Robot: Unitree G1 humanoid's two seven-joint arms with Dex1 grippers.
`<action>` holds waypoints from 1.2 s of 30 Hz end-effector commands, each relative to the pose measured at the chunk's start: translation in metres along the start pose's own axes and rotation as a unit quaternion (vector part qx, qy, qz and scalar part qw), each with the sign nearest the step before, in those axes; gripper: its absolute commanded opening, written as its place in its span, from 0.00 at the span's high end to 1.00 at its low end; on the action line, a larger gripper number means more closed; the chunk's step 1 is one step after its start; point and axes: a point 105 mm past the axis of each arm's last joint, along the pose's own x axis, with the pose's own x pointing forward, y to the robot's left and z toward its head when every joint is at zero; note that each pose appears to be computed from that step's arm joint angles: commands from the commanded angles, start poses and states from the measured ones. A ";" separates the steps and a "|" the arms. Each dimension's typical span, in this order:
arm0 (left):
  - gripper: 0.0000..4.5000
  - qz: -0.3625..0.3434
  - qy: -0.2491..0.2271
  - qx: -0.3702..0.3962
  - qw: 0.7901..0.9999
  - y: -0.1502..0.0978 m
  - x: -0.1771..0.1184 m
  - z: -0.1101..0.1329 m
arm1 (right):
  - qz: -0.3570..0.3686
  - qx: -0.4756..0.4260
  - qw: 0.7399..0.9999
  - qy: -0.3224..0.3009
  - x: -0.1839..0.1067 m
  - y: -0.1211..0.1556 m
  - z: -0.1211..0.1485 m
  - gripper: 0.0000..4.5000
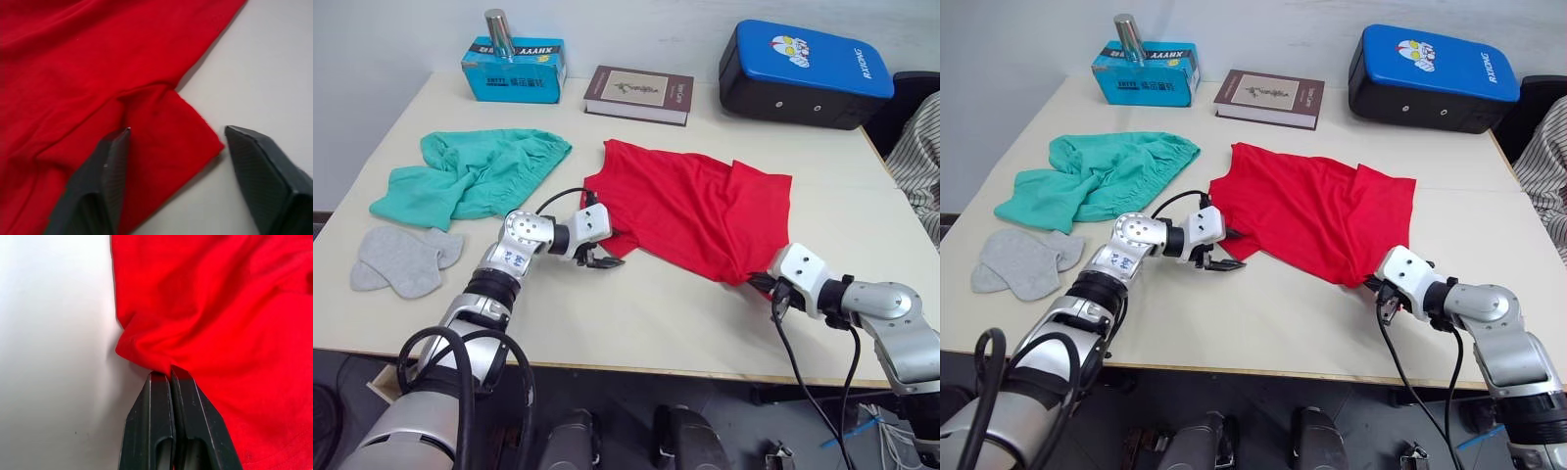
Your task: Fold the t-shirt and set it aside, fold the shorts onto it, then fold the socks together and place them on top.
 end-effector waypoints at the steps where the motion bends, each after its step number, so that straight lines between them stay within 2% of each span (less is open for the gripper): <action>1: 0.56 0.036 0.059 -0.011 0.998 0.006 0.000 -0.025 | -0.009 -0.012 1.000 -0.025 -0.002 -0.003 0.015 1.00; 4: 0.77 0.056 0.072 -0.009 0.996 0.010 -0.002 -0.032 | -0.016 -0.013 0.999 -0.029 -0.003 -0.004 0.018 1.00; 7: 0.97 0.059 0.050 -0.003 0.997 0.013 -0.009 -0.027 | -0.022 -0.013 0.999 -0.028 -0.006 -0.007 0.018 1.00; 8: 1.00 0.058 0.043 0.002 0.997 0.014 -0.011 -0.025 | -0.024 -0.012 0.999 -0.027 -0.007 -0.007 0.016 1.00; 14: 1.00 0.020 -0.010 0.030 0.999 0.008 -0.033 -0.009 | -0.027 -0.012 0.999 -0.022 -0.014 -0.006 0.013 1.00; 18: 1.00 -0.045 -0.041 0.026 0.998 -0.026 -0.056 -0.002 | -0.008 -0.013 1.000 -0.024 -0.024 0.001 0.010 1.00; 23: 1.00 -0.076 -0.043 -0.031 0.996 -0.072 -0.071 0.010 | 0.026 -0.010 1.000 -0.005 -0.036 0.017 -0.001 1.00; 26: 1.00 -0.069 -0.032 -0.087 0.993 -0.095 -0.075 0.014 | 0.091 0.016 0.996 0.008 -0.044 0.041 -0.005 1.00; 30: 1.00 -0.087 -0.006 -0.149 0.985 -0.129 -0.078 0.014 | 0.200 0.043 0.976 0.069 -0.060 0.076 -0.020 1.00; 36: 1.00 -0.097 0.017 -0.240 0.966 -0.150 -0.085 0.015 | 0.272 0.082 0.951 0.127 -0.079 0.093 -0.031 1.00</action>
